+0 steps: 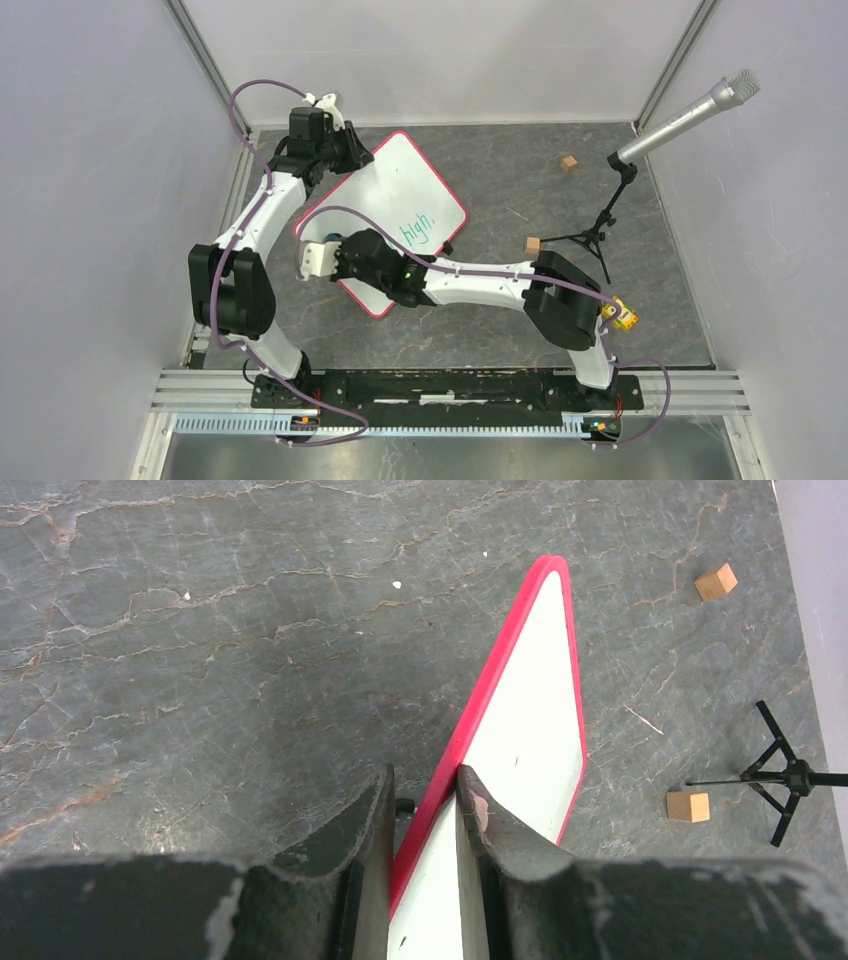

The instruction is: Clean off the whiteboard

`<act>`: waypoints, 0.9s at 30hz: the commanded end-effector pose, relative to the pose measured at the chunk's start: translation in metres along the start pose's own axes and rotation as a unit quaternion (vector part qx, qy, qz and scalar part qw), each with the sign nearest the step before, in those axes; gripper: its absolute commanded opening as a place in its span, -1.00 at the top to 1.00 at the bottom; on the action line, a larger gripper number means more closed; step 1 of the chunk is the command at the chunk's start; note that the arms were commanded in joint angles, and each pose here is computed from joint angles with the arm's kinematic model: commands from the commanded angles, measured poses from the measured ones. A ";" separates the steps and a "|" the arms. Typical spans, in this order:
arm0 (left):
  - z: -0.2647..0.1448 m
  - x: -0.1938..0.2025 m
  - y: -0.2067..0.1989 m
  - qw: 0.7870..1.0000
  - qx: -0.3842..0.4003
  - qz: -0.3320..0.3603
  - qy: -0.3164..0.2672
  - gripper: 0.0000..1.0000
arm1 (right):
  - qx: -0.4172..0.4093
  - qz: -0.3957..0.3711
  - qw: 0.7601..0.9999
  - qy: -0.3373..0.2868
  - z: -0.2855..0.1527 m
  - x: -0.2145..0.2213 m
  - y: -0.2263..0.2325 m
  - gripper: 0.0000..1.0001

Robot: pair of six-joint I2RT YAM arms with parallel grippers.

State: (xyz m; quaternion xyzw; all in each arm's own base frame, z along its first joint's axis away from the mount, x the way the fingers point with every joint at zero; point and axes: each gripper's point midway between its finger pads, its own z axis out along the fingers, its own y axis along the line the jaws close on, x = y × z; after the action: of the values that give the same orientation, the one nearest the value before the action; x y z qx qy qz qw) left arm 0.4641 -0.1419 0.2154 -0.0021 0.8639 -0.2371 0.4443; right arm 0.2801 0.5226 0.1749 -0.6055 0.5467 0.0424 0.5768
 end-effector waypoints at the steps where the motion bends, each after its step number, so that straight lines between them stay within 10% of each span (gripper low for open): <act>1: -0.005 -0.002 -0.014 1.000 0.014 -0.010 0.006 0.60 | -0.107 -0.034 0.994 0.015 -0.017 0.019 0.054 0.42; 12: -0.006 -0.003 -0.013 1.000 0.010 -0.008 0.004 0.60 | -0.088 -0.040 0.994 0.047 -0.036 0.042 0.048 0.45; 27: -0.003 0.000 -0.015 1.000 0.018 -0.012 0.009 0.60 | 0.110 0.303 0.946 -0.046 -0.071 0.104 -0.092 0.43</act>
State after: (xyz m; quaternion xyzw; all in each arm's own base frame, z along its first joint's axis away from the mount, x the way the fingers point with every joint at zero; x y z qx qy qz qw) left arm 0.4639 -0.1431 0.2163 -0.0002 0.8630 -0.2405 0.4443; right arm 0.3340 0.3805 0.1376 -0.4507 0.6835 0.0844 0.5680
